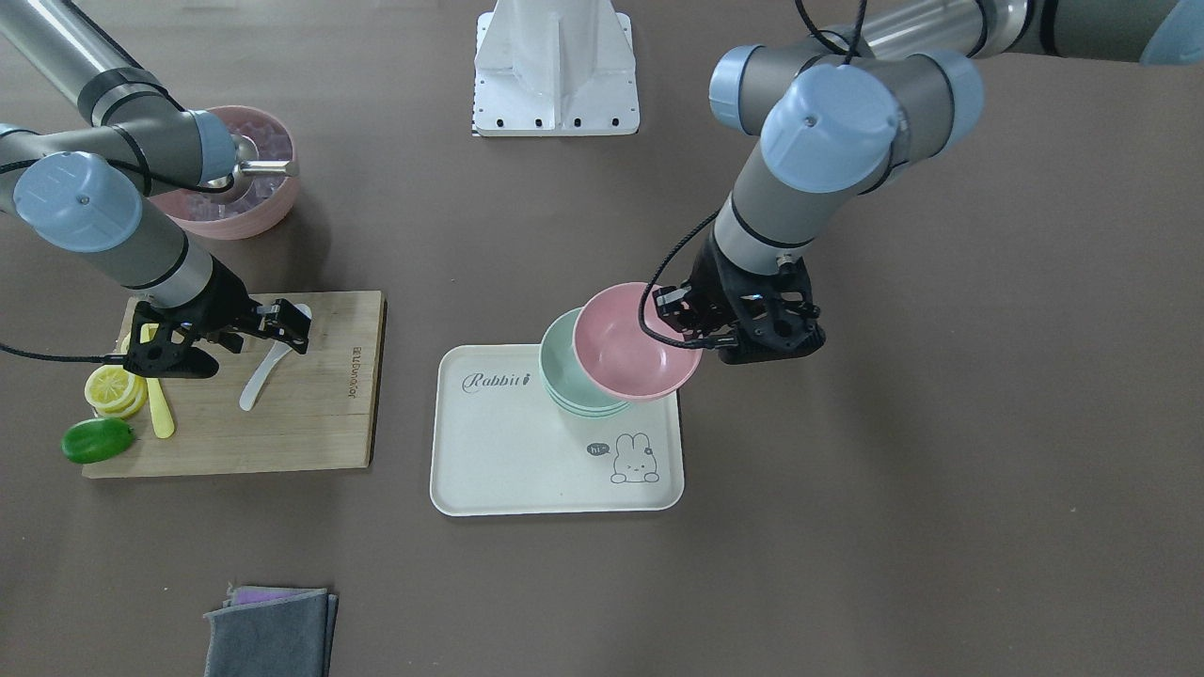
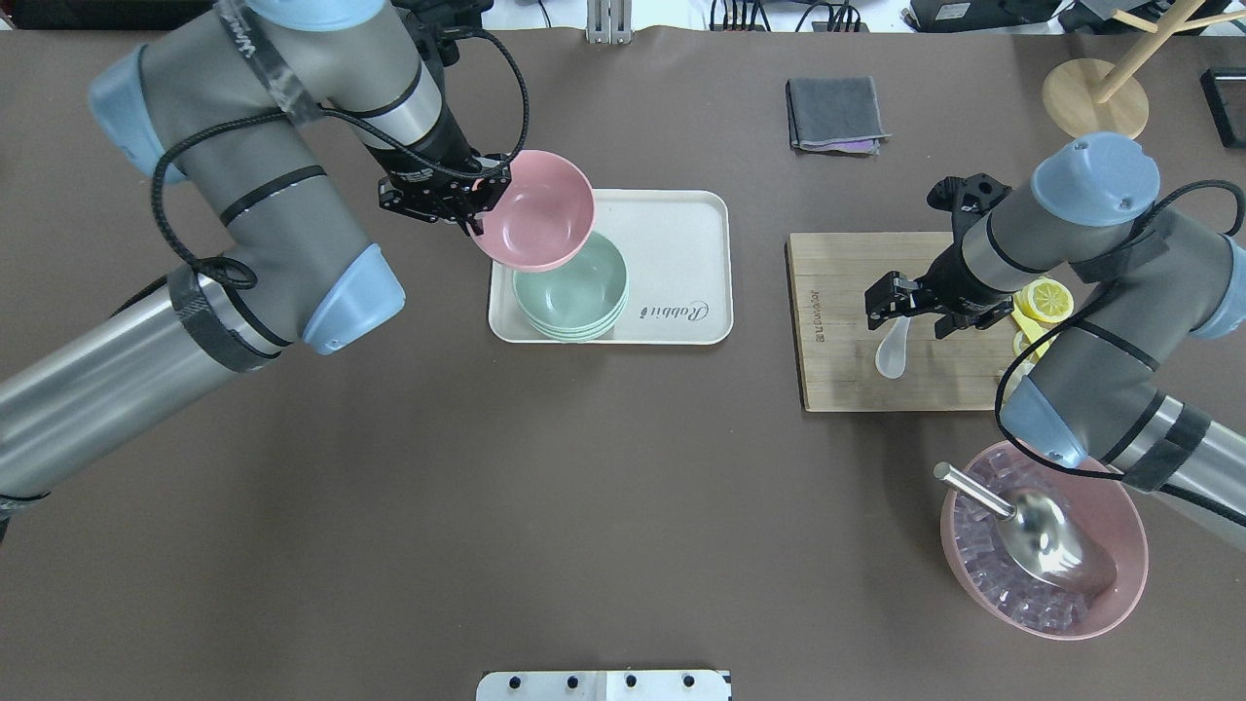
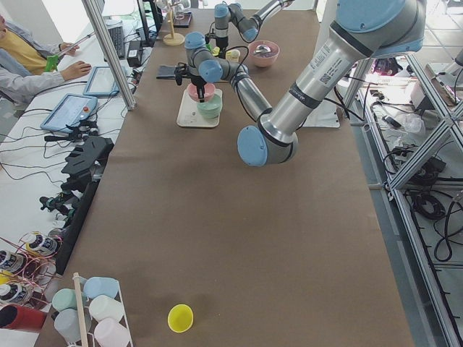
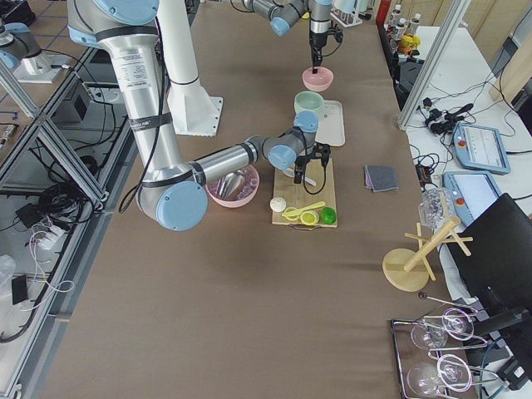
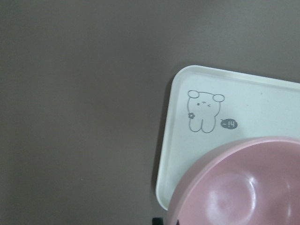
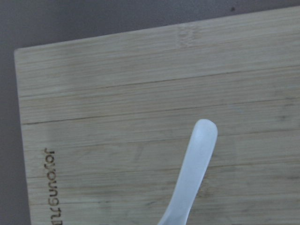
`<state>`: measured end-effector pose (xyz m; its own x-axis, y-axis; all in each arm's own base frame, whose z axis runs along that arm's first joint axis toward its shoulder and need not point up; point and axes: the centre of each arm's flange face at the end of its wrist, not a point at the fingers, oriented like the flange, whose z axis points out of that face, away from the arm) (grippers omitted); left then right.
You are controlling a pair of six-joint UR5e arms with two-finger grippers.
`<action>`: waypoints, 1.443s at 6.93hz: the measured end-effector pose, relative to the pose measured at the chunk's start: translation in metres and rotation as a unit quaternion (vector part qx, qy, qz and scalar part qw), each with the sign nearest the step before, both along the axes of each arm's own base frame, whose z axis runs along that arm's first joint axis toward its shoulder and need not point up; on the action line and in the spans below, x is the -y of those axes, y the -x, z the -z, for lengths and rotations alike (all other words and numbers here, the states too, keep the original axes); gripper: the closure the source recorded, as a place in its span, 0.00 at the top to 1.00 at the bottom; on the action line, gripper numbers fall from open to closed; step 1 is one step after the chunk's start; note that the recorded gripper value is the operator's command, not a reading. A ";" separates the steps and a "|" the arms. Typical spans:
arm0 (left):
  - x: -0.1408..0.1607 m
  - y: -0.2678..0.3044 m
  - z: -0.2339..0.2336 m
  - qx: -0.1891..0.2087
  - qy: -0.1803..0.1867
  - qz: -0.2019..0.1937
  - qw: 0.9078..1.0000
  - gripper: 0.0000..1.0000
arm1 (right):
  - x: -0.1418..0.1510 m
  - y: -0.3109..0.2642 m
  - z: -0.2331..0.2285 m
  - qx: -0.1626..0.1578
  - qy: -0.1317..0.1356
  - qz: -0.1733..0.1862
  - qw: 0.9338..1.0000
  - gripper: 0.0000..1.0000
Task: Stack pink bowl on green and place spoon
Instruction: 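Lift pink bowl with left gripper toward tray while right gripper grasps spoon, then lower the pink bowl onto the green bowls and open the left gripper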
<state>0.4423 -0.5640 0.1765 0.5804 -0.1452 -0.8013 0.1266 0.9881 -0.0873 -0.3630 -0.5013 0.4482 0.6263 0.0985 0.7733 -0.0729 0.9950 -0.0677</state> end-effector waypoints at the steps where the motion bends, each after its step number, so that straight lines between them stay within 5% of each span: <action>1: -0.006 -0.020 0.001 -0.002 0.000 0.002 1.000 0.00 | -0.001 0.003 -0.001 -0.002 0.001 -0.002 1.000 0.90; 5: -0.023 -0.046 -0.003 -0.001 -0.002 -0.007 1.000 0.00 | -0.002 0.007 -0.002 -0.004 0.003 -0.001 1.000 0.86; 6: -0.024 -0.047 -0.003 -0.002 -0.002 -0.008 1.000 0.00 | -0.003 0.008 -0.003 -0.005 0.003 0.000 1.000 0.72; 7: -0.024 -0.046 -0.003 -0.002 -0.002 -0.008 1.000 0.40 | -0.003 0.010 -0.003 -0.007 0.003 0.000 1.000 0.49; 8: -0.024 -0.046 -0.002 -0.002 -0.003 -0.008 1.000 0.94 | -0.002 0.010 -0.005 -0.009 0.003 -0.002 1.000 0.29; 9: -0.025 -0.046 -0.003 -0.003 -0.004 -0.007 1.000 0.97 | -0.001 0.009 -0.008 -0.014 0.002 -0.005 1.000 0.00; 10: -0.025 -0.043 -0.007 -0.003 -0.009 -0.003 1.000 0.97 | 0.000 0.009 -0.008 -0.017 -0.001 -0.009 1.000 0.00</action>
